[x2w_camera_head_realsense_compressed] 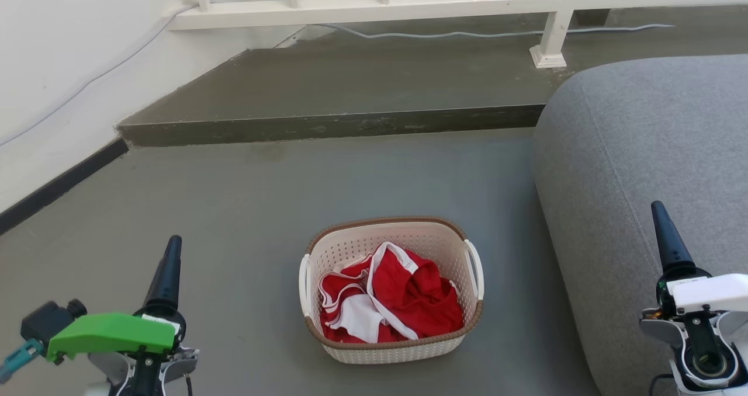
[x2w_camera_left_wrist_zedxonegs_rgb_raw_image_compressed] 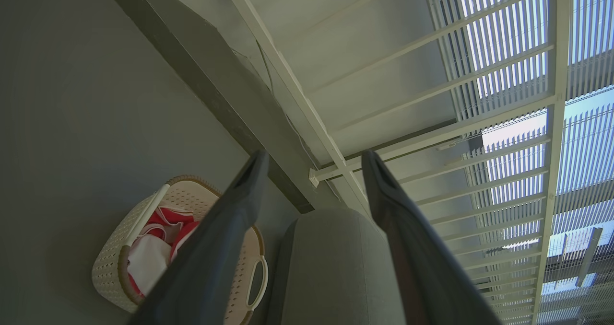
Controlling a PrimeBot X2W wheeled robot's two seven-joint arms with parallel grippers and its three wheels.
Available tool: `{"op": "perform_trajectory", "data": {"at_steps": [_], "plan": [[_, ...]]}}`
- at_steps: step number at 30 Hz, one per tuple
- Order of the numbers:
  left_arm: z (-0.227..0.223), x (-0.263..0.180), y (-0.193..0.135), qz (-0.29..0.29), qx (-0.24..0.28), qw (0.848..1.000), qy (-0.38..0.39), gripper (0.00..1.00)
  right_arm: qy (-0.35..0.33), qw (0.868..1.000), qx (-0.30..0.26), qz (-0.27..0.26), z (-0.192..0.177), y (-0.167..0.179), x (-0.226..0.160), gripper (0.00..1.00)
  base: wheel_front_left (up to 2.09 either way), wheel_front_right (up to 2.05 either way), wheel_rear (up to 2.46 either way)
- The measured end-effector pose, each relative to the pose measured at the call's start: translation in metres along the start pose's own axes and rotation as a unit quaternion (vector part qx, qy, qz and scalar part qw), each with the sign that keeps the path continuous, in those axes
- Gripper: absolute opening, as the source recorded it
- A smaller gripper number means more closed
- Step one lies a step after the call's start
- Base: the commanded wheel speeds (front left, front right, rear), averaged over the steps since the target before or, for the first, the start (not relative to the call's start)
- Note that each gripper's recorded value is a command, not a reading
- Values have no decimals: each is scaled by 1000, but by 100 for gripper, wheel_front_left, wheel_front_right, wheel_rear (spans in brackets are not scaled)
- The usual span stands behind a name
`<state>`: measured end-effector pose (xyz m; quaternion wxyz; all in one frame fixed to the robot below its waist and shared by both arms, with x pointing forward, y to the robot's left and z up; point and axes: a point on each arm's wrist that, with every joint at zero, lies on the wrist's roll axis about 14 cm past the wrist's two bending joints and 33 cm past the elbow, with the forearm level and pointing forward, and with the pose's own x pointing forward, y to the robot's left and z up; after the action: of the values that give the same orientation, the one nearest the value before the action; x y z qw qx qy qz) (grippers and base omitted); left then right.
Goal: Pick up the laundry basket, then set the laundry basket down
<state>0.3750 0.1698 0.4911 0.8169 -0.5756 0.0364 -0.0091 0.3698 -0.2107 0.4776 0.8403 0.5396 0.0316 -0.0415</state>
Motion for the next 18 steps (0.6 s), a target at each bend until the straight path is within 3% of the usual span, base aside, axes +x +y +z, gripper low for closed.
{"op": "perform_trajectory", "data": {"at_steps": [7, 18], "plan": [[0, 4, -14, -19, 100, 995, 7, 100, 5, 994, -106, 16, 3, 12, 5, 100, 0, 0, 0], [-12, 2, -20, -28, 241, 970, 20, 100, 23, 971, -236, 28, -12, 18, 4, 100, 0, 0, 0]]}}
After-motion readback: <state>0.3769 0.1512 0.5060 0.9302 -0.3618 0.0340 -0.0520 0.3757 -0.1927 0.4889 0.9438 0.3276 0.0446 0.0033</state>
